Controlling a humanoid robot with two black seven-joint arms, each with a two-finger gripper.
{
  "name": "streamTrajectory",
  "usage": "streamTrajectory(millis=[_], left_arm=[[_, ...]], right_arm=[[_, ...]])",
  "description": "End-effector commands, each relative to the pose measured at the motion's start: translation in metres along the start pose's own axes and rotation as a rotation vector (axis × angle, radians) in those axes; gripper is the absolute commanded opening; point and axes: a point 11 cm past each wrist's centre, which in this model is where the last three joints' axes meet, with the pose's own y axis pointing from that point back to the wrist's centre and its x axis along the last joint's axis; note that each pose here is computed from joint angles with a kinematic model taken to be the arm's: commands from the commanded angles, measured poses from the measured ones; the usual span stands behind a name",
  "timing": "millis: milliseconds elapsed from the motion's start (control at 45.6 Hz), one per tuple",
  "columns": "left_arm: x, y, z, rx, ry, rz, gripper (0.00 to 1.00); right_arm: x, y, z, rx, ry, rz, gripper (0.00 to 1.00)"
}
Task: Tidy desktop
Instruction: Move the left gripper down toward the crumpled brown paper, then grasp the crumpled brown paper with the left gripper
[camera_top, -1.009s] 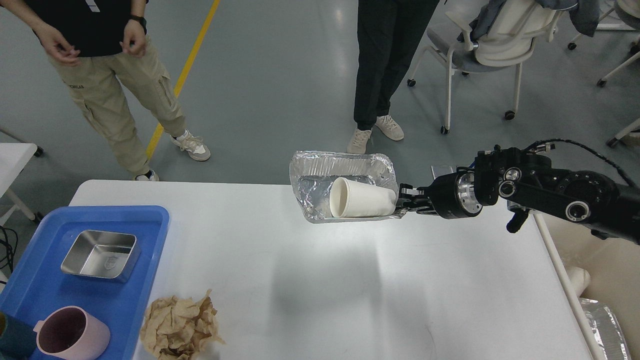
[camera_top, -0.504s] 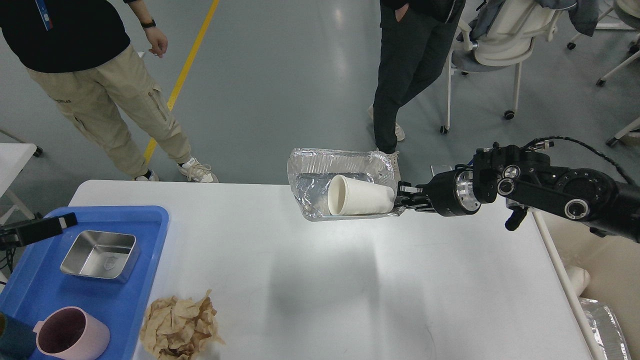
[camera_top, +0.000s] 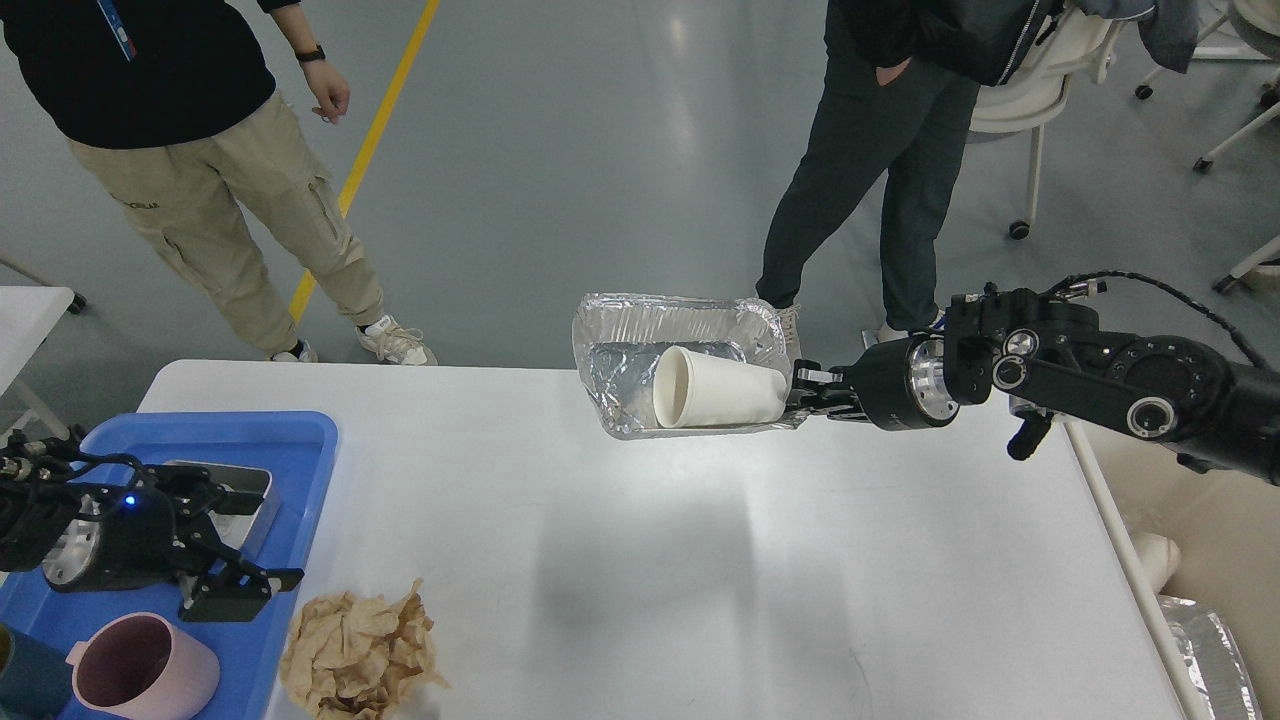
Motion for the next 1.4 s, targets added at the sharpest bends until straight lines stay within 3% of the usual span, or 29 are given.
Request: streamTrajectory(millis=[0,526,899,1140,1206,1294,1382], left_arm=[[-0.002,-0.013,0.013,-0.059,-0.061,-0.034,0.97],[-0.007,-0.043,0.039,-0.160,-0.089,-0.128,0.97],[0.009,-0.092,0.061,-0.234,-0.106,-0.116,0.97],[-0.003,-0.095,0.070,-0.273,-0.098,-0.146,0.97],[-0.003,-0.094,0.074,-0.304,-0.099,-0.141,0.91],[-0.004,-0.092,0.072,-0.324,-0.094,-0.140,0.73],[-0.009,-0.091,0.062,-0.299,-0.084,-0.147,0.62]], right_arm=[[0.001,0.000,-0.003,0.005,0.005,0.003,0.00],[-0.001,-0.002,-0.007,0.014,0.008,-0.004,0.00],[-0.001,-0.001,-0.004,0.011,0.002,-0.003,0.00],[0.000,0.000,-0.004,0.012,0.002,0.001,0.00],[0.000,-0.001,-0.005,0.012,0.003,-0.001,0.00],[-0.001,-0.001,-0.005,0.013,0.003,-0.002,0.00],[0.000,0.000,-0.003,0.010,0.000,0.001,0.00]])
